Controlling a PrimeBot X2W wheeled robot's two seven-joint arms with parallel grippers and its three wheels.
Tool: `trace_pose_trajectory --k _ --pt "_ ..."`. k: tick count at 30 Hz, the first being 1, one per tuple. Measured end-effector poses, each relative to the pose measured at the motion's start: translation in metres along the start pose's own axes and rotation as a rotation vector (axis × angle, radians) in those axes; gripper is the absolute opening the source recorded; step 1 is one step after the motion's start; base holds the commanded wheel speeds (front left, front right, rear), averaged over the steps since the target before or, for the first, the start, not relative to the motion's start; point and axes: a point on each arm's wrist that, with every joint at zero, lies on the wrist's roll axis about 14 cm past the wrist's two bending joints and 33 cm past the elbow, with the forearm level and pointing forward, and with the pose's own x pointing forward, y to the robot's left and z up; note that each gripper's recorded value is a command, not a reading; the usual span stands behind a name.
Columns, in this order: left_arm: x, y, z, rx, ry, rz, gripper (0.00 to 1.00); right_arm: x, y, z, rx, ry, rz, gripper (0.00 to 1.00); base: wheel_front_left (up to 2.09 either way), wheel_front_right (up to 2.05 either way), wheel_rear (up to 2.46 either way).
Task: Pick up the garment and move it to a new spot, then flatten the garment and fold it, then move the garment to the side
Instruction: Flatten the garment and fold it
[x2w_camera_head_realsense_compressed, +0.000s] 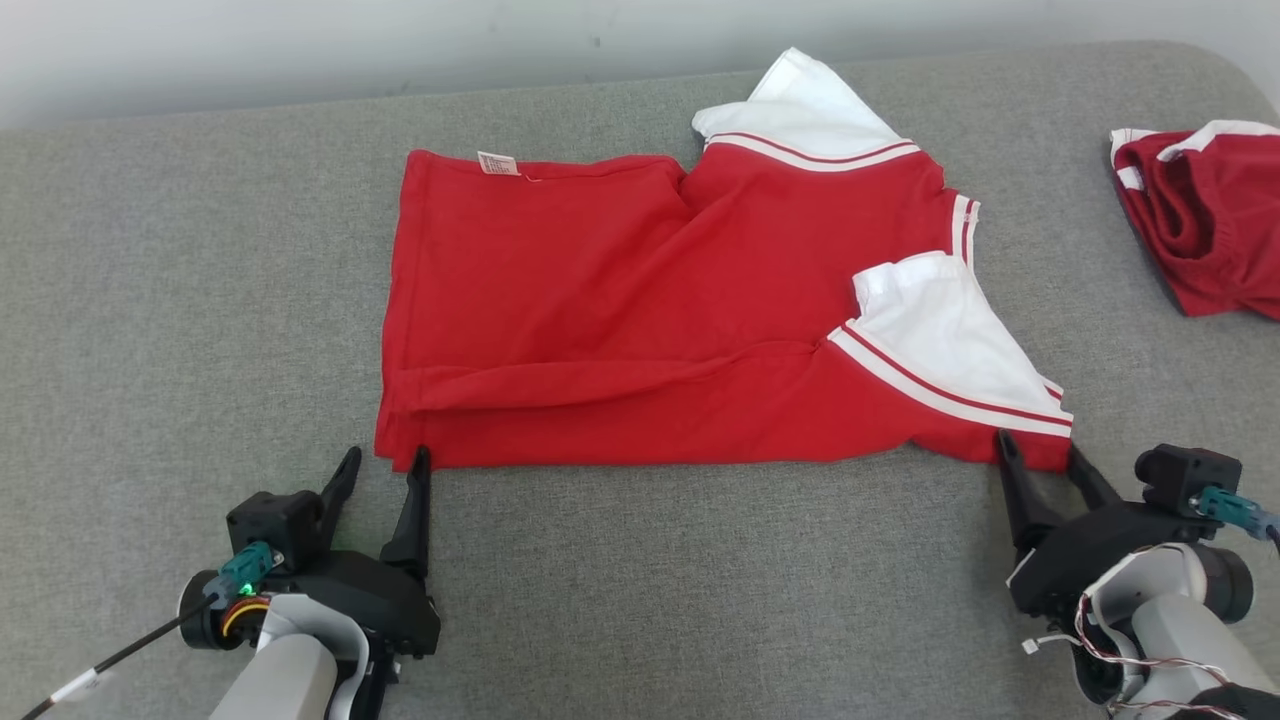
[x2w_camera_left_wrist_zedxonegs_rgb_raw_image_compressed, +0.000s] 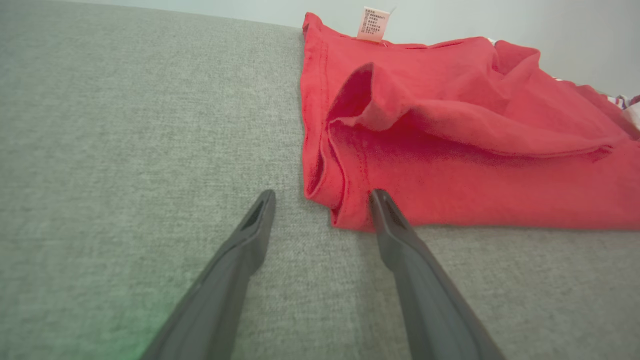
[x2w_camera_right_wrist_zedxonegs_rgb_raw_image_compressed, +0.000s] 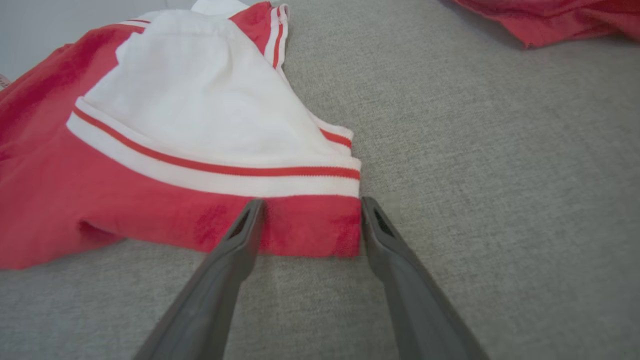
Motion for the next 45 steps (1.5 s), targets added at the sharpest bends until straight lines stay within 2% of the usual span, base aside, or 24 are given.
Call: trace_pose_trajectory --k 1,2,9,15,21,27,37,38,39,40,45 --pt "0.001 0.000 -0.001 -0.003 0.005 0.000 0.35 0.001 0.001 -0.001 0.012 0.001 -0.001 0.07 0.00 0.00 0.00" --pt "0.001 0.000 -0.001 -0.009 0.005 0.000 0.00 0.002 0.003 0.000 0.022 -0.006 -0.001 0.00 0.00 0.00 0.00" --pt "-0.003 -0.002 0.013 -0.051 -0.034 -0.001 0.00 -0.001 0.009 0.006 0.035 -0.051 0.013 0.00 0.00 0.00 0.00" --pt "-0.027 0.001 0.033 -0.101 -0.123 0.018 0.00 -0.015 0.020 0.019 0.029 -0.107 0.060 0.00 0.00 0.00 0.00" --pt "-0.068 0.004 0.023 -0.142 -0.151 0.055 0.00 -0.043 0.017 0.013 0.023 -0.109 0.087 0.00 0.00 0.00 0.00" --pt "-0.105 0.007 0.001 -0.173 -0.139 0.101 0.00 -0.072 0.013 -0.012 0.038 -0.041 0.096 0.00 0.00 0.00 0.00" --pt "-0.131 -0.001 -0.021 -0.188 -0.113 0.136 0.00 -0.107 0.006 -0.035 0.101 0.019 0.055 0.00 0.00 0.00 0.00" --pt "-0.131 -0.001 -0.020 -0.189 -0.117 0.137 0.15 -0.109 0.005 -0.034 0.096 0.014 0.047 0.31 0.00 0.00 0.00" --pt "-0.132 -0.001 -0.018 -0.183 -0.123 0.137 0.65 -0.111 0.006 -0.033 0.082 0.004 0.045 1.00 0.00 0.00 0.00" --pt "-0.132 -0.002 -0.016 -0.173 -0.127 0.133 1.00 -0.111 0.007 -0.030 0.075 -0.009 0.043 1.00 0.00 0.00 0.00" --pt "-0.132 0.002 0.002 -0.140 -0.185 0.139 1.00 -0.114 0.014 -0.009 0.059 -0.093 0.043 1.00 0.00 0.00 0.00"
